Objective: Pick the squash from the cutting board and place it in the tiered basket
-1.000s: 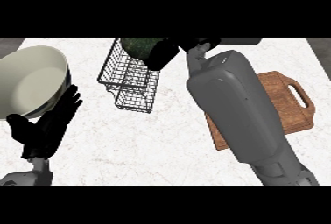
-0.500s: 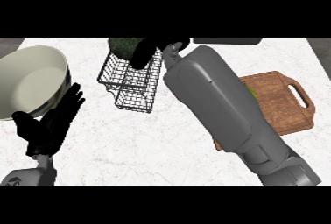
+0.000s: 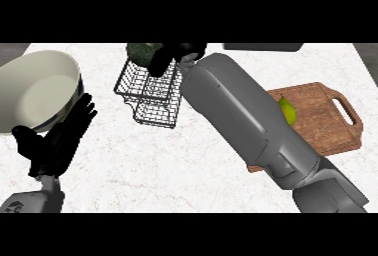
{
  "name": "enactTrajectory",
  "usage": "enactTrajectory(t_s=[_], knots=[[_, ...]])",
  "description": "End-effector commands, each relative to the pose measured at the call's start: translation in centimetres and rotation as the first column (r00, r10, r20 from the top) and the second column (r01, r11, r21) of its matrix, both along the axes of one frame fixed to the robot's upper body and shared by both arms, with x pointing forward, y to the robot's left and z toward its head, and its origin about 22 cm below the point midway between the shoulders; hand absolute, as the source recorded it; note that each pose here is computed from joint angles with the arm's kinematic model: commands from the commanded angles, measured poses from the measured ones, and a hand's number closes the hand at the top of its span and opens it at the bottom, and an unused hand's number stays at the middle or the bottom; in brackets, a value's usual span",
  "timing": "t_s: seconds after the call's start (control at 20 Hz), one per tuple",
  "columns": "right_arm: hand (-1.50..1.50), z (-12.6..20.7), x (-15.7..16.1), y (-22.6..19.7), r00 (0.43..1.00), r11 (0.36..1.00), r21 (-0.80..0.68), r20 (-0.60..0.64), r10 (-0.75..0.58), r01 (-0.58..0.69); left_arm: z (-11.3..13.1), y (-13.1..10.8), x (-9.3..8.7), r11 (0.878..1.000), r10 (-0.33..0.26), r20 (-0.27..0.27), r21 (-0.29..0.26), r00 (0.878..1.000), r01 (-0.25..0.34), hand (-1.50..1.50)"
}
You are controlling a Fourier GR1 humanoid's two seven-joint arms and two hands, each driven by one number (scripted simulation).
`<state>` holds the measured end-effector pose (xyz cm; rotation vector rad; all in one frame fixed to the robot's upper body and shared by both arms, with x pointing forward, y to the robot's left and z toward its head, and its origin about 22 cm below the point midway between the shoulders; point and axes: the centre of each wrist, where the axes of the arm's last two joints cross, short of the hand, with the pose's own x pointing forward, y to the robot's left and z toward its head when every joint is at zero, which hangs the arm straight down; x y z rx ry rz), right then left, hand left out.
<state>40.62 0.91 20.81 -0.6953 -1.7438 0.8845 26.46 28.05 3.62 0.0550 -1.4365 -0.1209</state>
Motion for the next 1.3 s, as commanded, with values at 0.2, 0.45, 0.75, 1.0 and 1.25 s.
enactTrajectory(t_s=[0.2, 0.45, 0.75, 1.0, 1.25], knots=[[1.50, -1.0, 0.9, -0.1, 0.989, 0.982, 0.180, 0.121, -0.086, 0.064, 0.6, -0.2, 0.4, 0.999, -0.037, 0.004, -0.002, 0.999, 0.037, 0.00], [-1.50, -1.2, 2.4, -0.7, 0.992, 0.989, 0.138, 0.108, -0.067, 0.052, -0.3, -1.3, 0.3, 1.000, -0.018, 0.014, 0.007, 1.000, 0.018, 0.00], [-1.50, 0.4, 1.5, 0.9, 0.991, 0.974, 0.221, 0.111, -0.075, 0.049, 0.9, -1.4, 0.5, 0.999, -0.049, 0.009, 0.004, 0.999, 0.049, 0.00], [-1.50, 0.2, 1.7, -0.1, 0.995, 0.899, 0.433, 0.048, -0.092, 0.062, -0.7, 0.0, 0.1, 0.999, -0.046, -0.012, -0.001, 0.999, 0.046, 0.00], [-1.50, 1.6, 2.5, -1.4, 0.994, 0.770, 0.633, 0.014, -0.112, 0.078, 0.8, 1.1, 0.1, 1.000, -0.017, 0.001, 0.000, 1.000, 0.017, 0.00]])
